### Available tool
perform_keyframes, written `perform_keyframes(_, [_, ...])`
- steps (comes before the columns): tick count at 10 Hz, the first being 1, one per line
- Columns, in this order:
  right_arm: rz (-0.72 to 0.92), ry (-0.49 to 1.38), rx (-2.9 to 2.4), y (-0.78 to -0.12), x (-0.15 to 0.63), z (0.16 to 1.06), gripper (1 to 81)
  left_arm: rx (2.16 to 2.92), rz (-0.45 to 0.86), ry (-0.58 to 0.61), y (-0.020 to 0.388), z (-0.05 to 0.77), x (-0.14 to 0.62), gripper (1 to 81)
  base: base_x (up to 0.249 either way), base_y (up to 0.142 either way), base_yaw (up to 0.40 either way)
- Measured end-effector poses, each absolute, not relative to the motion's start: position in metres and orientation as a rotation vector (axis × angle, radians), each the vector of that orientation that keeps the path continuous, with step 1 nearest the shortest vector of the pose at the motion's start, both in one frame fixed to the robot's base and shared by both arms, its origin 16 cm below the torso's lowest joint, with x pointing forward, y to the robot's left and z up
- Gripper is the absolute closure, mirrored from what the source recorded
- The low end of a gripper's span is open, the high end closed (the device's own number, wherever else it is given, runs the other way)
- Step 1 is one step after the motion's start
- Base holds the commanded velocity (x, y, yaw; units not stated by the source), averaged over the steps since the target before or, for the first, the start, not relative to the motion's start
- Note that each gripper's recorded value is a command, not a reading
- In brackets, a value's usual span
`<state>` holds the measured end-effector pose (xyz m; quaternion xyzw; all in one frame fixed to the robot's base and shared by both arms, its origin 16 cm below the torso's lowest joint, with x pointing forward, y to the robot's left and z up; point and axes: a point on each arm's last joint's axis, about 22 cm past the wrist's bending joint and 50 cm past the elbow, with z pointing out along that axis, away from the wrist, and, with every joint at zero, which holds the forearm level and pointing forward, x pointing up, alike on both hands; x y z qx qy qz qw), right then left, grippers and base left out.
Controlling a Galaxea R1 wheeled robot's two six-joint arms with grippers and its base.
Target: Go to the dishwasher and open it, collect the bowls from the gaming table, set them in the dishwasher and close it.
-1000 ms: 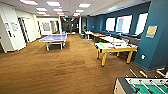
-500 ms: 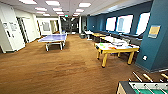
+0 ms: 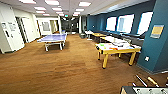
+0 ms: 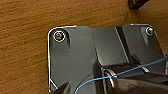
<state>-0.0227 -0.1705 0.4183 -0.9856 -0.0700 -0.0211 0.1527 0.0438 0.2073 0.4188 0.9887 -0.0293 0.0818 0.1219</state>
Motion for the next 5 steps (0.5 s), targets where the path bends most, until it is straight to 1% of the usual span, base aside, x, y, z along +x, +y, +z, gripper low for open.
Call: perform_keyframes(5, [-0.067, -0.202, -2.828, -0.1713, -0.0183, 0.4182, 1.0, 2.886, 0.237, -0.085, 0.2072, 0.4188, 0.0433, 1.0, 0.15, 0.0, 0.0])
